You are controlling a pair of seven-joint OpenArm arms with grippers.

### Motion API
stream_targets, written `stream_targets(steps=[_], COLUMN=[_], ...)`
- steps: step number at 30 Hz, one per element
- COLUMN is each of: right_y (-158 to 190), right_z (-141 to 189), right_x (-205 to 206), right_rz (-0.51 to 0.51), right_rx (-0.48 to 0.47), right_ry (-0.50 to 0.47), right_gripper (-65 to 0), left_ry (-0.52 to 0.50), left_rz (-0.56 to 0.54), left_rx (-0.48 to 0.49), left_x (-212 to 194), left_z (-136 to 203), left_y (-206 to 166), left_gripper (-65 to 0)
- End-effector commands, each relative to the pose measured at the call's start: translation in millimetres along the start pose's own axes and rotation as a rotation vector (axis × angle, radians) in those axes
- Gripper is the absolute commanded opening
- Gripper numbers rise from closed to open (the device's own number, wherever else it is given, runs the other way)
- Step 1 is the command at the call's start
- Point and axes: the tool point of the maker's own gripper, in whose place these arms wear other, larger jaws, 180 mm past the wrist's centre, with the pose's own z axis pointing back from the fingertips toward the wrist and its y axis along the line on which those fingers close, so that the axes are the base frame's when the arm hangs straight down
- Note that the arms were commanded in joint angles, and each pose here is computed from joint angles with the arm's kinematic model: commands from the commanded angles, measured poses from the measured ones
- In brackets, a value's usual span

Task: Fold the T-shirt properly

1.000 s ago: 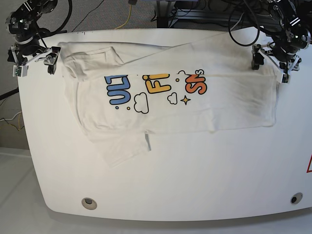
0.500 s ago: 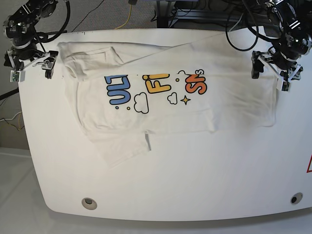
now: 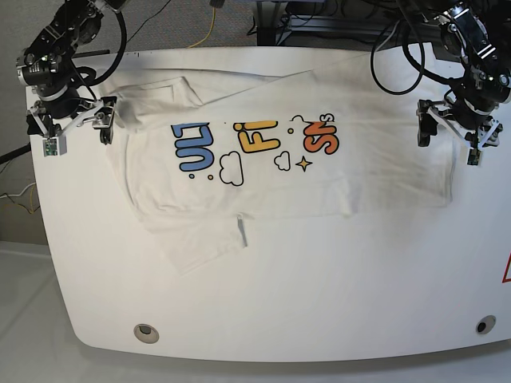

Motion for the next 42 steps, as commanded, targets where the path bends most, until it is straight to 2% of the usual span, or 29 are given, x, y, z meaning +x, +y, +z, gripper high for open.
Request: stream_targets(steps=[1,12,21,34,42], right_y=[1,33,72,75,74], right_z=[1,-15,-24,-25,-25], right_x=[23,57,73,82,80], right_rz=[0.028,0.086,0.156,0.164,0.162], right_rx=[0.004,0.088,0.186,0.191,0.189], right_ry=[-0.061,-0.102,-0.123,-0.143,-0.138], right_gripper=[-0.8,-0.9,-0.9,-0.9,-0.9], left_ry=[-0.068,-0.114,-0.116,-0.120,-0.155], left_rz=[-0.041,-0.067,-0.054,-0.051,-0.051], left_rx=[0.031,0.062,0.085,0.086,0.084], left_x=[27,51,54,54,60], left_z=[7,10,11,11,12], left_y=[13,28,34,35,34], left_gripper=[-6.5,-6.5,-6.5,-6.5,-6.5])
